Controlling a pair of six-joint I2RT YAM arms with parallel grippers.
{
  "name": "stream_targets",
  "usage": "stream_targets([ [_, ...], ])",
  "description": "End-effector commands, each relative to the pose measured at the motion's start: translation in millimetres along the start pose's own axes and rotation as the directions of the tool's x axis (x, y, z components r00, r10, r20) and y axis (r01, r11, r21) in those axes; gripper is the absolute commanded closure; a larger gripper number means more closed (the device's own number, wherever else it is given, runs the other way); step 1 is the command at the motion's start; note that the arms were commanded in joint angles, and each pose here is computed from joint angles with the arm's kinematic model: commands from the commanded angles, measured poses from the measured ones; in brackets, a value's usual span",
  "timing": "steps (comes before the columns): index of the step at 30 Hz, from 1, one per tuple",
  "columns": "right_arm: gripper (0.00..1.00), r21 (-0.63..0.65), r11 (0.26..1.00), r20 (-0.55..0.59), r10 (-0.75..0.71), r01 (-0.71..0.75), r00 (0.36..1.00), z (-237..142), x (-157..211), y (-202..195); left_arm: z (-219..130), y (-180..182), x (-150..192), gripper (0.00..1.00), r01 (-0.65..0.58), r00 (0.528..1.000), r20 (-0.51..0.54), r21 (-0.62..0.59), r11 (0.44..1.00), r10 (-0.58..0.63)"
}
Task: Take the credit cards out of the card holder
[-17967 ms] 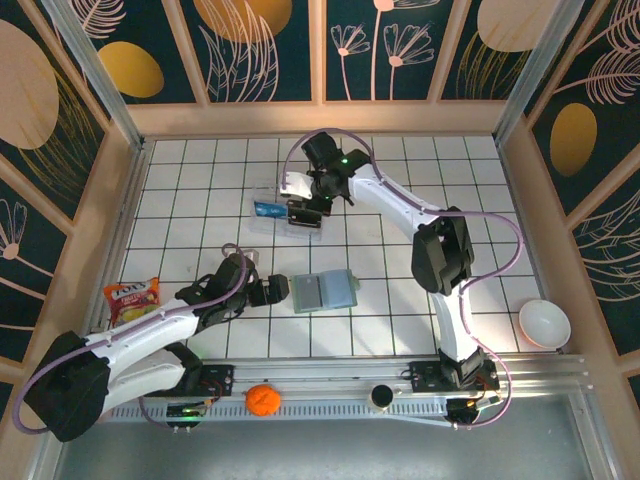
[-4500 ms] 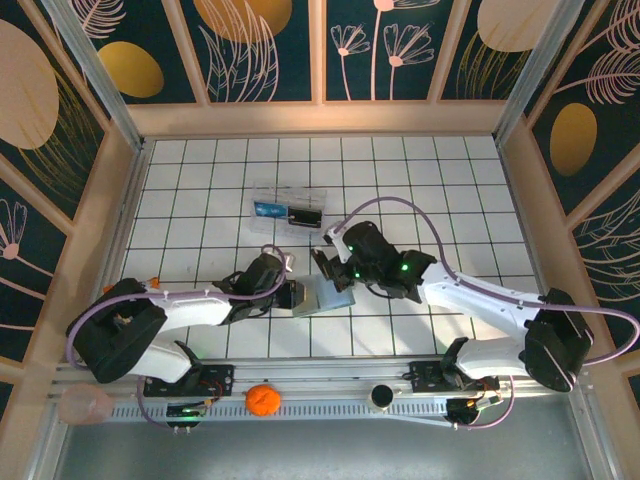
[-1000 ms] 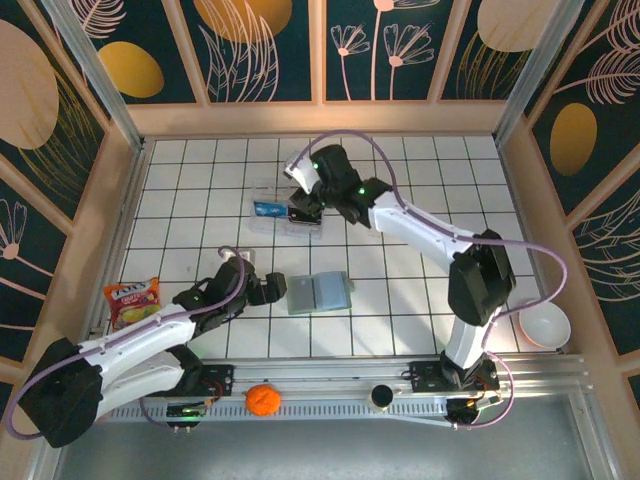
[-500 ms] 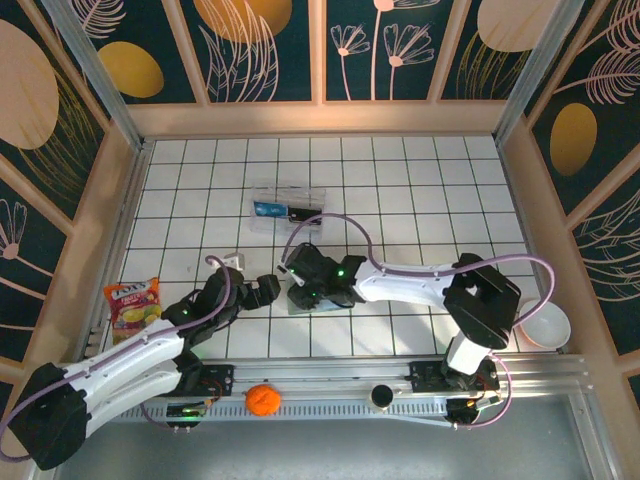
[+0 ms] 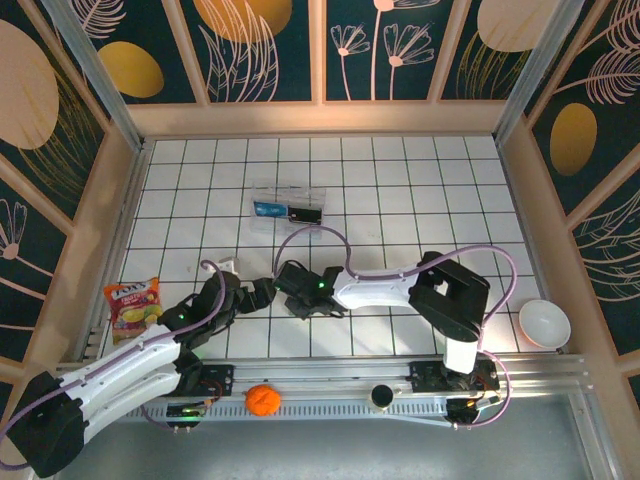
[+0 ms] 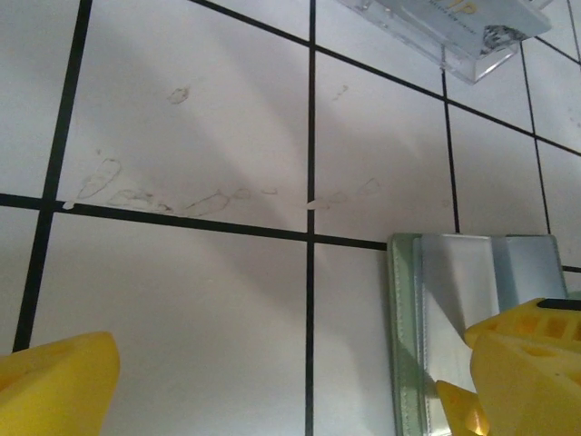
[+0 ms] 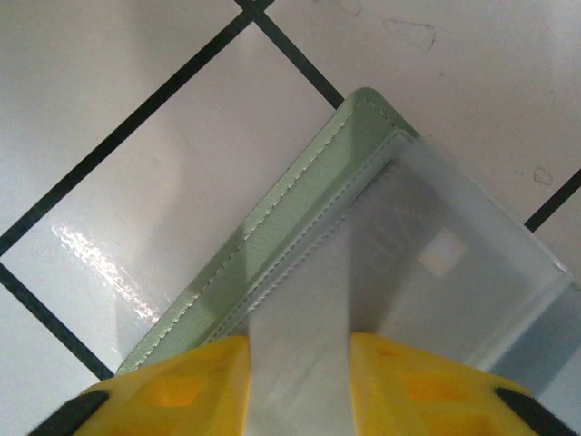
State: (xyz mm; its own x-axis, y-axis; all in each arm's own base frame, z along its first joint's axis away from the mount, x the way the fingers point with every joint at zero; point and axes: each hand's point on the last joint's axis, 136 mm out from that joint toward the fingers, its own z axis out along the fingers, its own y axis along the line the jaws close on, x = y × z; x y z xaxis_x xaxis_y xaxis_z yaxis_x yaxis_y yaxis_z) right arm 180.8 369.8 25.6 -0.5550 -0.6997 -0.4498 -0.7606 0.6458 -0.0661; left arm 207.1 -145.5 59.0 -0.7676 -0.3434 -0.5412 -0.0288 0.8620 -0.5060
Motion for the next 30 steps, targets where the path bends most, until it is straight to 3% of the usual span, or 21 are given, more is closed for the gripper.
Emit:
stream_targets([
  [1,0.75,0.049,0.999,-0.058,-0.015,0.018,0.998,10,14,0,-1,-9,-3,0.01,0.006,1.000,0.008,0.040,0.999,-0.007],
  [7,1.00,0.017,0.999,-0.017,0.029,-0.029,0.999,6,9,5,2,-15,0,0.08,-0.032,0.999,-0.021,0.057,0.998,0.034],
  [12,1.00,-0.037,0.994,0.084,0.108,-0.105,0.991,-8,-11,4,6,-30,4,0.18,-0.053,0.997,-0.055,0.124,0.991,0.061],
  [17,1.00,-0.042,0.983,0.115,0.182,-0.179,0.977,-14,-12,-8,13,-44,3,0.33,-0.072,0.993,-0.083,0.155,0.985,0.085],
  [21,1.00,-0.047,0.980,0.134,0.197,-0.192,0.971,-24,-15,-12,13,-42,-1,0.25,-0.064,0.995,-0.070,0.132,0.989,0.074],
  [24,0.71,-0.102,0.979,0.141,0.189,-0.176,0.972,-34,-23,-3,10,-39,-4,0.15,-0.058,0.997,-0.046,0.123,0.991,0.064],
  [26,0.65,-0.125,0.978,0.117,0.184,-0.169,0.976,-33,-23,3,8,-37,-7,0.12,-0.058,0.997,-0.033,0.112,0.992,0.062],
  [30,0.63,-0.093,0.981,0.077,0.175,-0.168,0.982,-24,-15,2,6,-35,-8,0.11,-0.065,0.997,-0.025,0.101,0.993,0.067],
])
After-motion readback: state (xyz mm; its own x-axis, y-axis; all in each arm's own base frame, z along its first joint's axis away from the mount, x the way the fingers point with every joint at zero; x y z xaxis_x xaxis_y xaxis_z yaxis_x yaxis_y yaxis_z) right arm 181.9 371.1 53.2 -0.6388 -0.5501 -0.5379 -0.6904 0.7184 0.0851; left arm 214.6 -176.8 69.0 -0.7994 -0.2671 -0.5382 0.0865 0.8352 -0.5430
